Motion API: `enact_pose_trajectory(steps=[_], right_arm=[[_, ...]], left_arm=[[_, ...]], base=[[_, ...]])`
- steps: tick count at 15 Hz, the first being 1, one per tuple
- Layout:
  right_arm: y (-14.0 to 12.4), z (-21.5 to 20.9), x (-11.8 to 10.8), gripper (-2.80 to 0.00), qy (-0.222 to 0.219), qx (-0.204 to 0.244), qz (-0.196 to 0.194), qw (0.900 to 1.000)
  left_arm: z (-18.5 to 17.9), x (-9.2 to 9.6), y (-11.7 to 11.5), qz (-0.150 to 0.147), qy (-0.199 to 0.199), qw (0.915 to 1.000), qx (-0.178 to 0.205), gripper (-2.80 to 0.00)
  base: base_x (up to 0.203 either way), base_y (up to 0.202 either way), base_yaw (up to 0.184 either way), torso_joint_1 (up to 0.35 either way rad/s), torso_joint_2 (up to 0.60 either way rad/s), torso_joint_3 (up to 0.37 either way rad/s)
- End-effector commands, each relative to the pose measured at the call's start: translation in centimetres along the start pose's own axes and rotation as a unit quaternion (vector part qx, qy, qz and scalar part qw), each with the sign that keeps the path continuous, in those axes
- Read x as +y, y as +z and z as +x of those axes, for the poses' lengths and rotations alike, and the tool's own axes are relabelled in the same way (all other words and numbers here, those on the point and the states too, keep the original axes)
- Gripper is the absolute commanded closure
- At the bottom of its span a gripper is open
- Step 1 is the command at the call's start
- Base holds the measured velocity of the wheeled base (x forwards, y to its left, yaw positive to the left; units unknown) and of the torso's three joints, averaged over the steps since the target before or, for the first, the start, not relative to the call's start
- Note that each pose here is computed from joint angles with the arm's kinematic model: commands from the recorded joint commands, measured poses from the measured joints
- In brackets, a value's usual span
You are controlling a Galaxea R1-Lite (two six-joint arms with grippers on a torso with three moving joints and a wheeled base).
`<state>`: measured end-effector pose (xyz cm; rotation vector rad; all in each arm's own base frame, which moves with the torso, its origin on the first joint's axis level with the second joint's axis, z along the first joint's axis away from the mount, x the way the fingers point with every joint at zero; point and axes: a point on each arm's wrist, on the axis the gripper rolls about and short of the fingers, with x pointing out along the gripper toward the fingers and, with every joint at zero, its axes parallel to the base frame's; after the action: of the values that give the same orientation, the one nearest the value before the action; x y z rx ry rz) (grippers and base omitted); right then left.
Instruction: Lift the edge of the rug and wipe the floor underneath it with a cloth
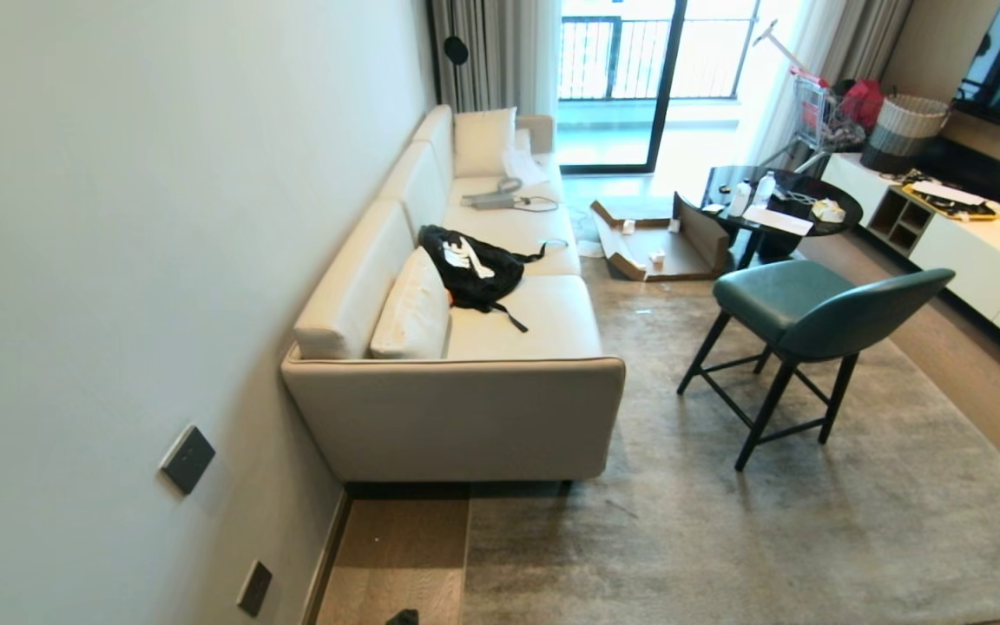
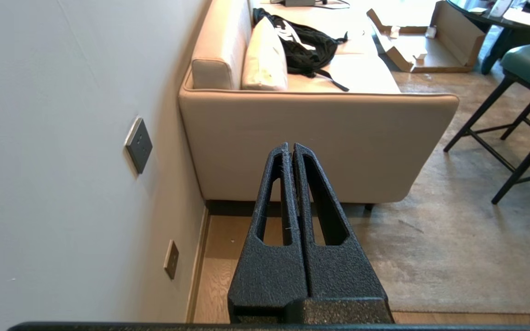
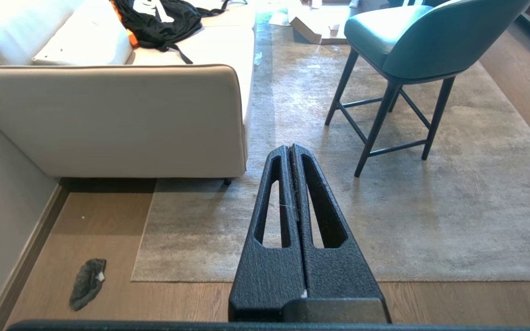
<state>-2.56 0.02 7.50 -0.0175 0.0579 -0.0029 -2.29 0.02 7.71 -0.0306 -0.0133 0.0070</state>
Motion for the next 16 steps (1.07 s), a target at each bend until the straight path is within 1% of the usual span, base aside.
enact_pose_trajectory(steps=[1, 16], right_arm=[[0.00, 0.01, 0.00, 0.00, 0.000, 0.001, 0.000, 1.000], [0.00, 0.01, 0.00, 0.00, 0.001, 0.000, -0.005, 1.000]], left_arm=[[0.00, 0.00, 0.01, 0.000, 0.000, 1.0000, 0.000, 0.00], [0.00, 0.00, 0.01, 0.000, 0.000, 1.0000, 0.000, 0.00]], base=[[0.000, 0.000, 0.000, 0.000, 0.00, 0.000], [0.000, 0.000, 0.000, 0.000, 0.00, 0.000]])
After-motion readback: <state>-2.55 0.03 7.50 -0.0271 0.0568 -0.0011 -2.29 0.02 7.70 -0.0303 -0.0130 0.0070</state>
